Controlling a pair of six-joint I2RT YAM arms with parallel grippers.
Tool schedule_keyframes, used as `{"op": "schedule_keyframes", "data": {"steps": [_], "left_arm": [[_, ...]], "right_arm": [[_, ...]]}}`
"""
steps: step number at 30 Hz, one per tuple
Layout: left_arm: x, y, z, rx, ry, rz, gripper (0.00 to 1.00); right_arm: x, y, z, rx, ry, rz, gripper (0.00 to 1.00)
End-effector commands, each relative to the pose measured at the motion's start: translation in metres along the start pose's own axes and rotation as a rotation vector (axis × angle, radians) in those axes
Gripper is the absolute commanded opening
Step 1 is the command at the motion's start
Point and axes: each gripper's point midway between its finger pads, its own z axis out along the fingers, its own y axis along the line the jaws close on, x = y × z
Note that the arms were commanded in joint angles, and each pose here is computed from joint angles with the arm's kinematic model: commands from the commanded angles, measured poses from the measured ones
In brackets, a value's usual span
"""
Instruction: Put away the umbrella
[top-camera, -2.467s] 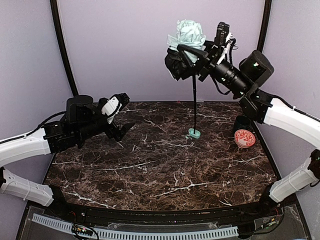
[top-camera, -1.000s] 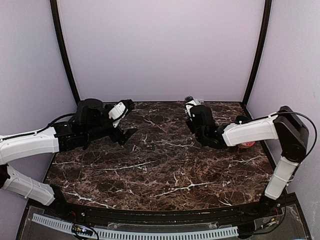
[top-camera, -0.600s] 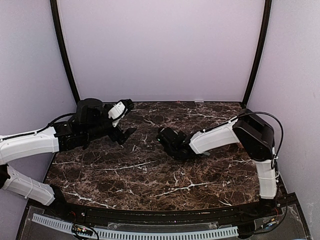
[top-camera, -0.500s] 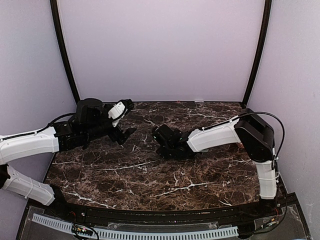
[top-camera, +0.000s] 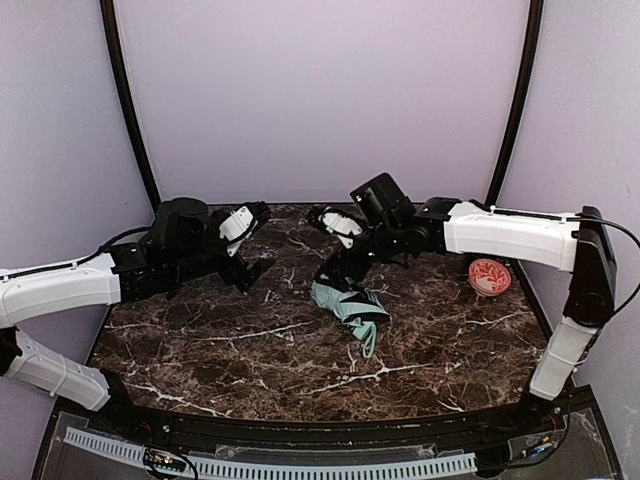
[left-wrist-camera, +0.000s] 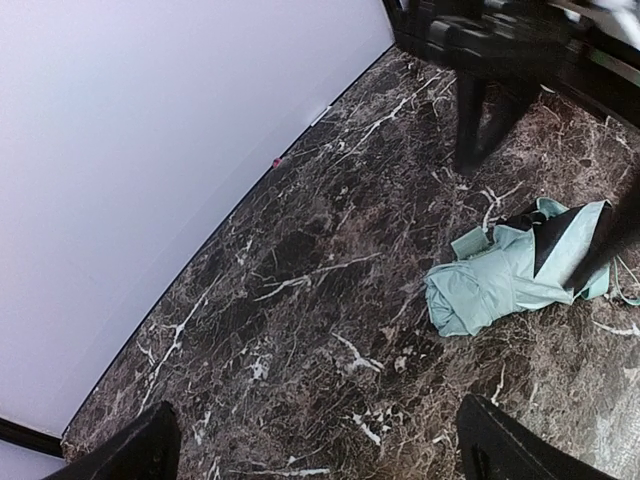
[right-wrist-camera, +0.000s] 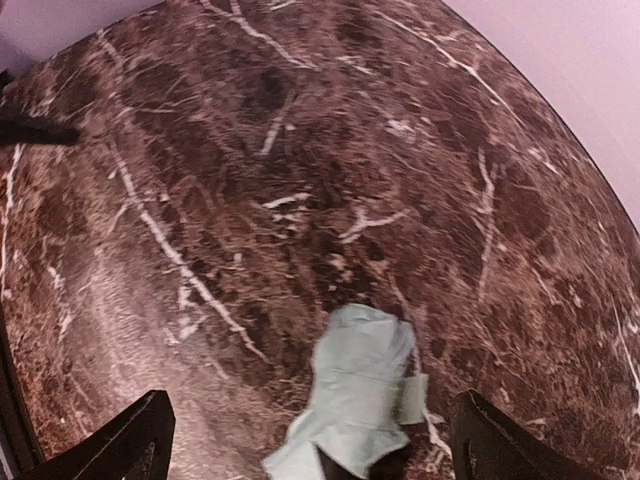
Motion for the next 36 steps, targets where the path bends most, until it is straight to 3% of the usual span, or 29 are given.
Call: {"op": "schedule_keyframes", "data": {"steps": [1,12,16,25,32,36], "left_arm": [[0.003,-0.001,0.000,0.012,0.006,0.008,0.99],[0.007,-0.003,0.002,0.021,0.021,0.017,0.99],[0.009,-0.006,0.005,0.032,0.025,0.016,0.99],[0.012,-0.006,0.006,0.031,0.039,0.021,0.99],[0.011,-0.005,0.005,0.022,0.035,0.019,0.99],[0.012,-0.005,0.006,0.023,0.039,0.015,0.99]], "right_arm": [[0.051,-0.043,0.019,-0.014,0.146,0.219,0.95],[0.109,-0.031,0.058,-0.073,0.259,0.380,0.75],[0.120,-0.029,0.056,-0.089,0.235,0.462,0.70],[0.133,-0.045,0.039,-0.021,-0.002,0.811,0.41],[0.094,-0.073,0.018,0.010,-0.344,1.058,0.39],[0.078,-0.076,0.024,-0.048,-0.415,1.145,0.38]]}}
